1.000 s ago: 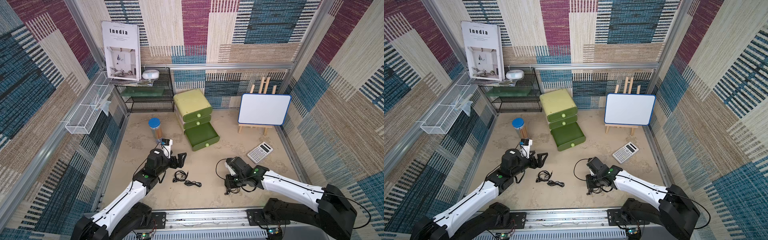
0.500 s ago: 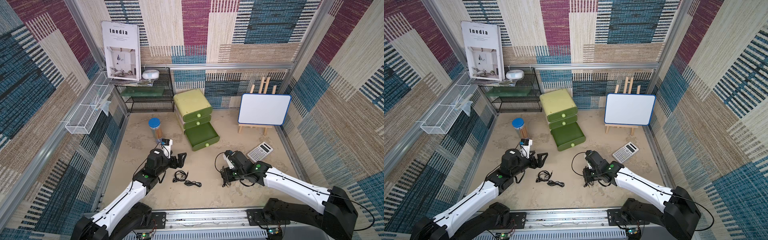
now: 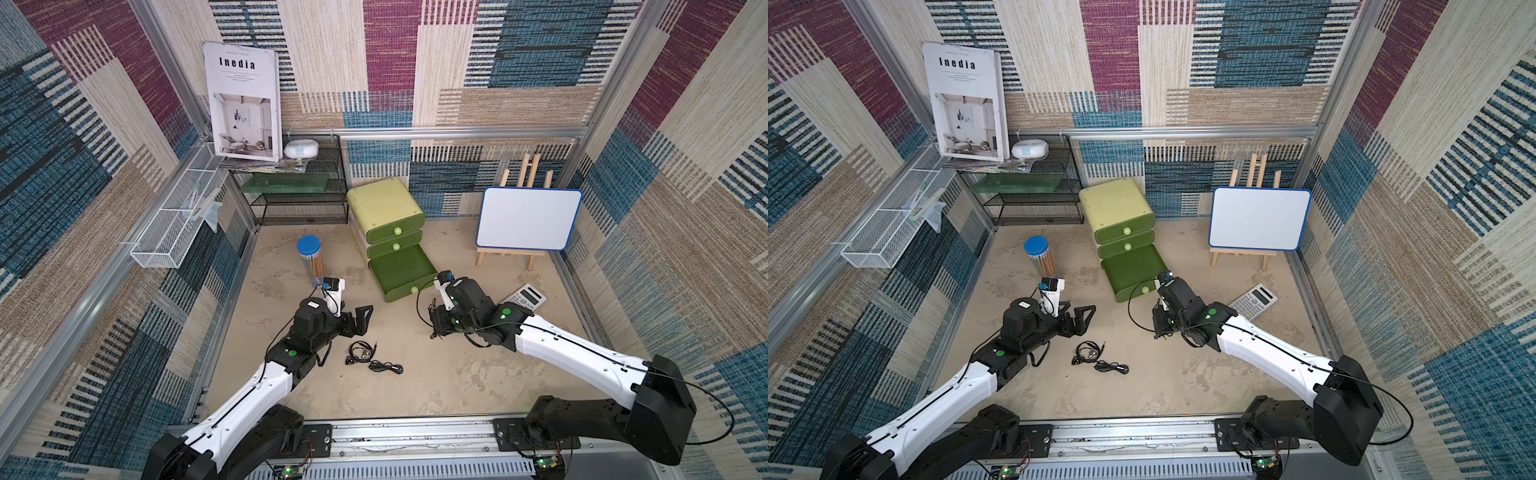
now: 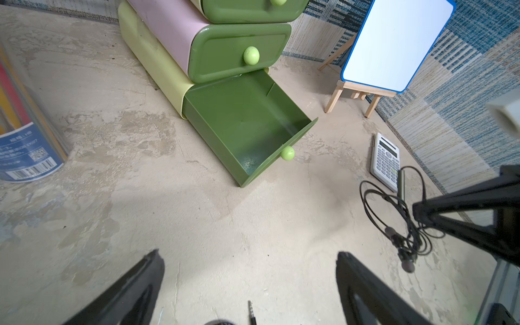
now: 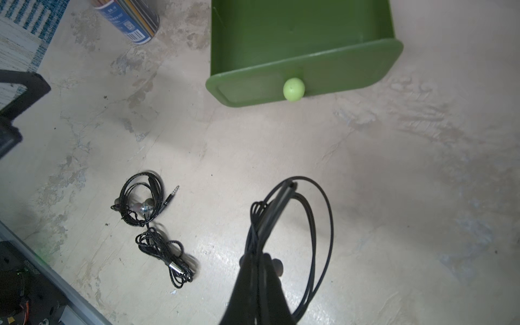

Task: Place the wired earphones into the drawer by color
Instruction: Pick up the wired earphones from the center of the board, then place the wired earphones in the drawer.

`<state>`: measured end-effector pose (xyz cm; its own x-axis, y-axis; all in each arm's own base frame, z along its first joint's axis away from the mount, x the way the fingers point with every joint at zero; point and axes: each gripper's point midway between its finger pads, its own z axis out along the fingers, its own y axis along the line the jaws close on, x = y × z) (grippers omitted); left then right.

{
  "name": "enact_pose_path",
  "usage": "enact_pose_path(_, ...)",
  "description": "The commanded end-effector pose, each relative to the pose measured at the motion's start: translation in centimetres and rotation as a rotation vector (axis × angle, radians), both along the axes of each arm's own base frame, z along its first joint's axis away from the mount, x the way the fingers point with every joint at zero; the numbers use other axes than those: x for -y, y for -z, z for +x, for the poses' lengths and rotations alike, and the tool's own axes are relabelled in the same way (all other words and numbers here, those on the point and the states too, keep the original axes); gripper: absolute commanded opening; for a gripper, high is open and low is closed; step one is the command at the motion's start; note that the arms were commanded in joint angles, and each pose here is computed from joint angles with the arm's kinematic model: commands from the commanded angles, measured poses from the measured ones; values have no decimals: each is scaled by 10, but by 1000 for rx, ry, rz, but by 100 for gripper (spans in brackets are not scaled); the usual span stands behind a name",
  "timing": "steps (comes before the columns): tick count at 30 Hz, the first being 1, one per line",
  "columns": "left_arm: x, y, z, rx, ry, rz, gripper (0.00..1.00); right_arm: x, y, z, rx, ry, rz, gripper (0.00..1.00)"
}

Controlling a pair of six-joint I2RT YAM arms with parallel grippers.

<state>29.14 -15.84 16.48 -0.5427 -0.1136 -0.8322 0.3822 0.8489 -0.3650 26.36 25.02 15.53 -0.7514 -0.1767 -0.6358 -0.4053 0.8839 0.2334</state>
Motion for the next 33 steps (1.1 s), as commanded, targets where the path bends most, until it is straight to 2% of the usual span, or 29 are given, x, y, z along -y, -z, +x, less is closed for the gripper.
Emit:
enact_pose_path(1,0,-5,1,24,1,3,99,-9,-15,22,89,-10,-15,0)
enact_pose_path(8,-1,-6,1,27,-4,4,99,-32,-43,69,196,-10,9,0)
enact_pose_path(16,-2,-9,0,35,-5,3,99,-54,-57,115,249,0,71,0)
enact_pose_path(25,-2,-9,0,36,-4,-2,99,-69,-55,154,269,28,108,0)
enact_pose_path(33,-2,-10,-1,39,-5,-2,99,-81,-42,176,255,48,131,0)
